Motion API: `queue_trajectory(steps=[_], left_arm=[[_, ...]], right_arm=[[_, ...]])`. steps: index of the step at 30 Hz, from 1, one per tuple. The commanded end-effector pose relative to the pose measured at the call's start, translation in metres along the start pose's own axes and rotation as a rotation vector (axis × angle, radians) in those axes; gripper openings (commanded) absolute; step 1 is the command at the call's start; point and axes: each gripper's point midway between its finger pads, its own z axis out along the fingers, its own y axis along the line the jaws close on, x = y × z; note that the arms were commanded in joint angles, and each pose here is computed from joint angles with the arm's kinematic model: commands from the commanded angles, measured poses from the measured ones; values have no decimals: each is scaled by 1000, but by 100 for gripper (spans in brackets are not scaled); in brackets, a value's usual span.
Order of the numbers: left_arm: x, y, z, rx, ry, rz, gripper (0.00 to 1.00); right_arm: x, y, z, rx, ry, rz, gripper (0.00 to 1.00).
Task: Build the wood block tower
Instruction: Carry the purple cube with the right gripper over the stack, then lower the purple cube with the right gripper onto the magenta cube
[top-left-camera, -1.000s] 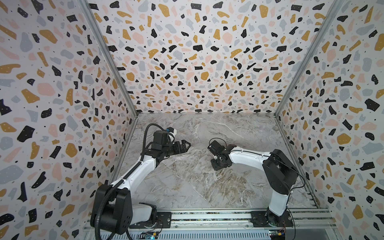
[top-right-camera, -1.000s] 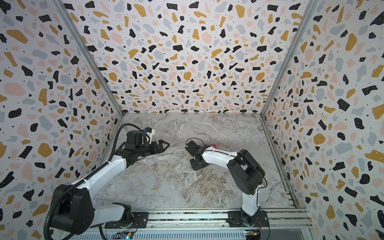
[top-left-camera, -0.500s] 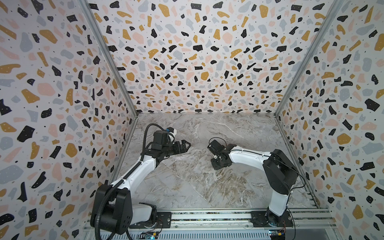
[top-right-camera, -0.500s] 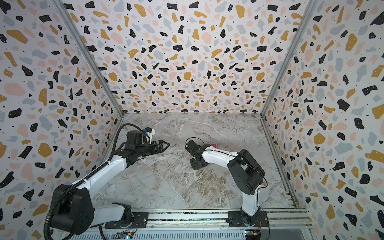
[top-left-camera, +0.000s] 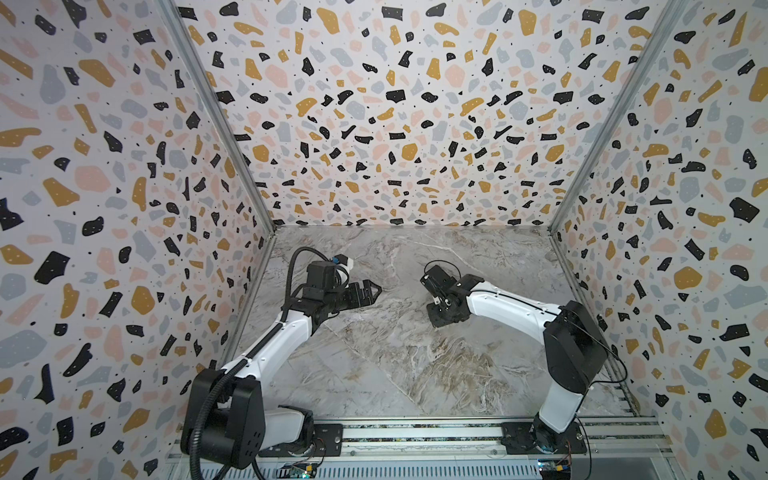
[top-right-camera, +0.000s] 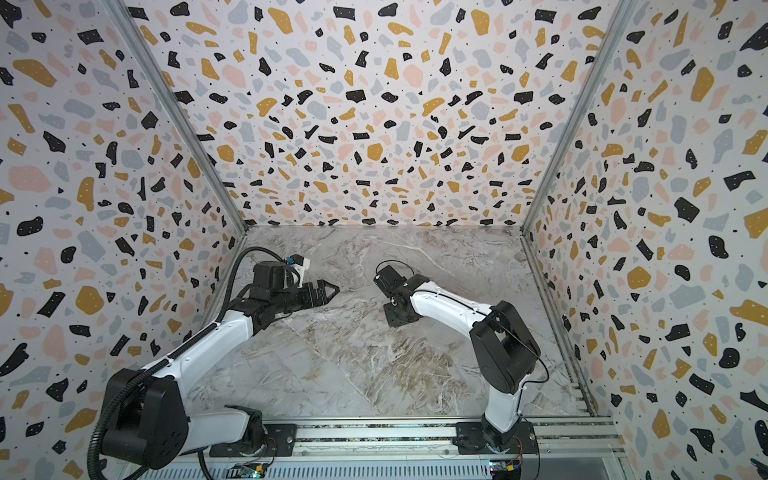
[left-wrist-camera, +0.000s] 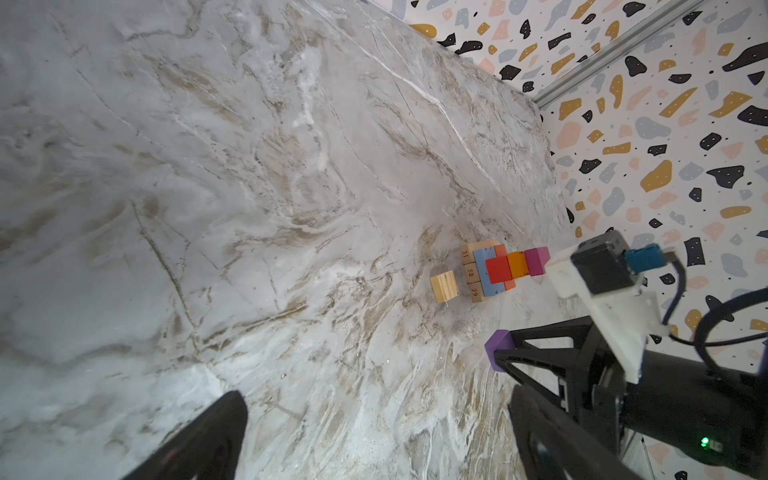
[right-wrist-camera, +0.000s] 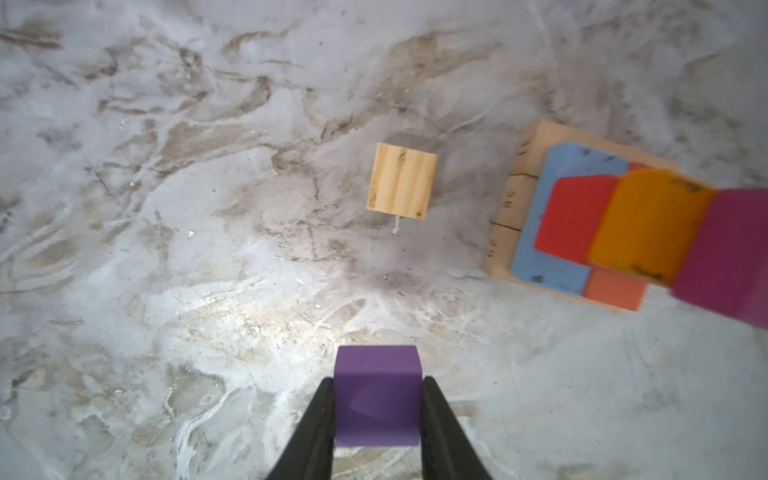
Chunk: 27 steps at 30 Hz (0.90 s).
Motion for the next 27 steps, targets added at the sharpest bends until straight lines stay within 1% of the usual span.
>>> queue_trajectory(steps=[1,5,12,18,27], left_arm=[[-3,-4,-3,25,-24,12,100],[-4,-5,-4,26,-29,14,100],[-4,-6,-4,30,-29,16,100],[-4,-6,-4,32,-28,14,100],[-3,-6,-4,31,-27,12,100]], right_arm=[[-14,-15,-33,34,-43,25,25],[-25,-31,-45,60,-59,41,25],[-43,-52,-62,60,-80,81,25],[-52,-64,-64,57,-85,104,25],[-59,-76,-56,43,-74,132,26]])
